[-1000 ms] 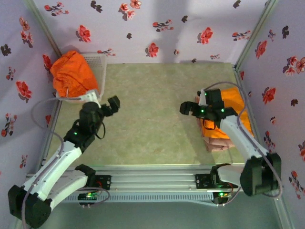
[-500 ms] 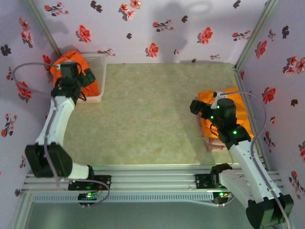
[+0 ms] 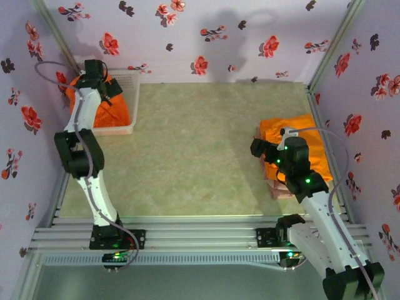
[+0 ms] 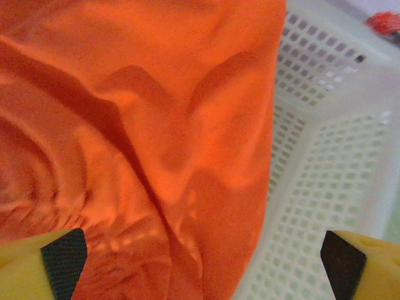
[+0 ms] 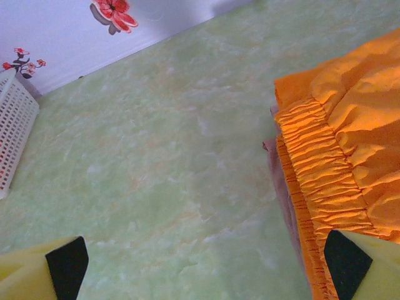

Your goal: Fold and stack the shorts

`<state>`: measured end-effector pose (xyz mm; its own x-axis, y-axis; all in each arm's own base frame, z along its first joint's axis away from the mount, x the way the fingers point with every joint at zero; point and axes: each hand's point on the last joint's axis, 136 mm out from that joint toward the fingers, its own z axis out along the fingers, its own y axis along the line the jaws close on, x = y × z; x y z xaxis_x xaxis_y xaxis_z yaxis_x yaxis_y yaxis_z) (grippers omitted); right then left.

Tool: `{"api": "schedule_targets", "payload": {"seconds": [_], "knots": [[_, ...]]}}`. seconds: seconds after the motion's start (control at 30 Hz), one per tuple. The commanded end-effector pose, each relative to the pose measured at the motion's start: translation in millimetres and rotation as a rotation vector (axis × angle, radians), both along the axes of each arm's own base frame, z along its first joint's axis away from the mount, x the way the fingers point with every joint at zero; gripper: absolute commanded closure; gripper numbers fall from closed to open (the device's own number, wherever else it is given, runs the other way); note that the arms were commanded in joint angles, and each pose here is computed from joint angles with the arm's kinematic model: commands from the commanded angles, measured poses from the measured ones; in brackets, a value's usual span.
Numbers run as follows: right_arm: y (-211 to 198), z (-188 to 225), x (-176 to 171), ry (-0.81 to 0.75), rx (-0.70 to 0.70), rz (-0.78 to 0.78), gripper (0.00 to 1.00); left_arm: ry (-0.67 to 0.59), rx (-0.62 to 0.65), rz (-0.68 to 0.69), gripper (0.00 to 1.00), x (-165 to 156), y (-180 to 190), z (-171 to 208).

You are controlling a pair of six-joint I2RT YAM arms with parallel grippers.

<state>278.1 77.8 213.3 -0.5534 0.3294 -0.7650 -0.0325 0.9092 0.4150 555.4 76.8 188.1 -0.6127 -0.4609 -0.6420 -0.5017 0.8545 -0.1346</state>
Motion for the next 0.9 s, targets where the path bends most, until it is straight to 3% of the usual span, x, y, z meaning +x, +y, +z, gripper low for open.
{"api": "schedule_targets", "payload": {"seconds": [0.0,0.3,0.43,0.5,0.67,0.8,0.87], "knots": [[3.1,6.9,0.6,-0.03,-0.001,0.03,0.01,0.151,0.02,0.032,0.01,-0.5,11.5,-40.4],[4.4,5.4,0.7,-0.019,-0.001,0.037,0.01,0.298,0.06,0.127,0.03,10.0,28.6,-110.5],[7.5,-0.1,1.9,0.003,0.005,0.048,0.01,0.334,0.051,0.138,0.12,9.6,29.3,-135.0],[7.6,-3.3,2.2,0.015,0.002,0.048,0.01,0.349,0.047,0.142,0.22,8.5,29.8,-143.5],[7.2,-0.8,1.7,0.013,0.002,0.047,0.01,0.32,0.04,0.141,0.64,11.8,29.0,-129.7],[7.3,3.0,1.9,0.008,0.0,0.049,0.01,0.144,0.029,0.12,0.99,23.7,25.6,-49.3],[7.3,5.6,2.3,0.003,0.004,0.047,0.01,0.054,0.023,0.107,1.0,21.2,22.8,-1.0]]}}
